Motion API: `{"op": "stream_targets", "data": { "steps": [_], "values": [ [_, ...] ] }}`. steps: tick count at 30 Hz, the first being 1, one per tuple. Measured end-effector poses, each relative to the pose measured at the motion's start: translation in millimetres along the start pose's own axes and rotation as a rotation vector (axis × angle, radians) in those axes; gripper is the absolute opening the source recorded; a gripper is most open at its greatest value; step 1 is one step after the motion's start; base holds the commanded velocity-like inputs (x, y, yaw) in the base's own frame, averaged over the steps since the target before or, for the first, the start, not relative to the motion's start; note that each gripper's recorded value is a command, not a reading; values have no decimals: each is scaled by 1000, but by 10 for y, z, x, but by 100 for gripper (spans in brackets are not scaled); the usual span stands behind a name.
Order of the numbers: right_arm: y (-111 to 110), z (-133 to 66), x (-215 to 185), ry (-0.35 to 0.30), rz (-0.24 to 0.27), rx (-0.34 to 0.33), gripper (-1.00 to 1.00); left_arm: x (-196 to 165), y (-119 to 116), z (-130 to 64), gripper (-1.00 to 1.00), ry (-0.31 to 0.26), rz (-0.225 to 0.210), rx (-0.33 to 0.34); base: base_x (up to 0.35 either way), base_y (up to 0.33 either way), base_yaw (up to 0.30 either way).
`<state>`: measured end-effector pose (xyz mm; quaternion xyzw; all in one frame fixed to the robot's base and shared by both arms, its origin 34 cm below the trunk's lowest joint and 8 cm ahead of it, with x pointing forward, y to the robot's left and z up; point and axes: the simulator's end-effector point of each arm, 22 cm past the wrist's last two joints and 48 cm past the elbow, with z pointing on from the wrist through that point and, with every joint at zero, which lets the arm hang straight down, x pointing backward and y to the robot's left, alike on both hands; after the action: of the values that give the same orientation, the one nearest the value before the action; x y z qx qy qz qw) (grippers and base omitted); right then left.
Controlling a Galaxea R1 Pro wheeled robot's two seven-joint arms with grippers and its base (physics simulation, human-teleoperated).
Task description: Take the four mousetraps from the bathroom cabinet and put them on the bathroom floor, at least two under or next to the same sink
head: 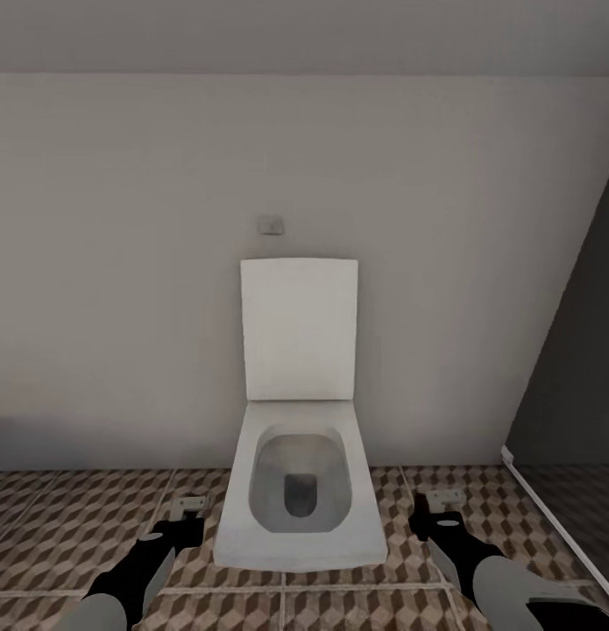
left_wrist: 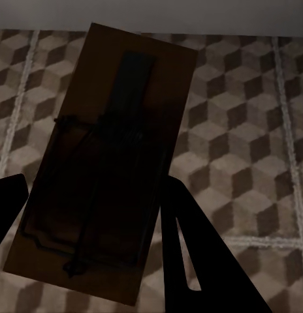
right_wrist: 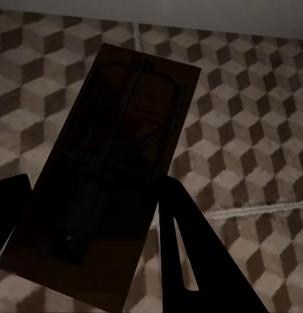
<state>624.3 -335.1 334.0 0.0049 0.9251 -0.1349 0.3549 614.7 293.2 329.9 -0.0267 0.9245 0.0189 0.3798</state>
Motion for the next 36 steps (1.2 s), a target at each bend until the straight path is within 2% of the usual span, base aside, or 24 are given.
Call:
{"op": "stream_targets", "data": {
  "steps": [9, 21, 29, 36],
  "values": [
    [57, 103, 182, 34, -14, -5, -100, 218, 53, 99, -100, 39, -2, -6, 0, 0, 0],
    [288, 223, 441, 82, -25, -89, -100, 513, 86, 216, -100, 95, -4, -12, 0, 0, 0],
    [370, 294, 657, 122, -33, -119, -100, 698, 104, 286, -100, 128, -2, -15, 0, 0, 0],
    [380, 291, 680, 126, -37, -124, -100, 787, 143, 277, -100, 154, -7, -20, 0, 0, 0]
  ]
}}
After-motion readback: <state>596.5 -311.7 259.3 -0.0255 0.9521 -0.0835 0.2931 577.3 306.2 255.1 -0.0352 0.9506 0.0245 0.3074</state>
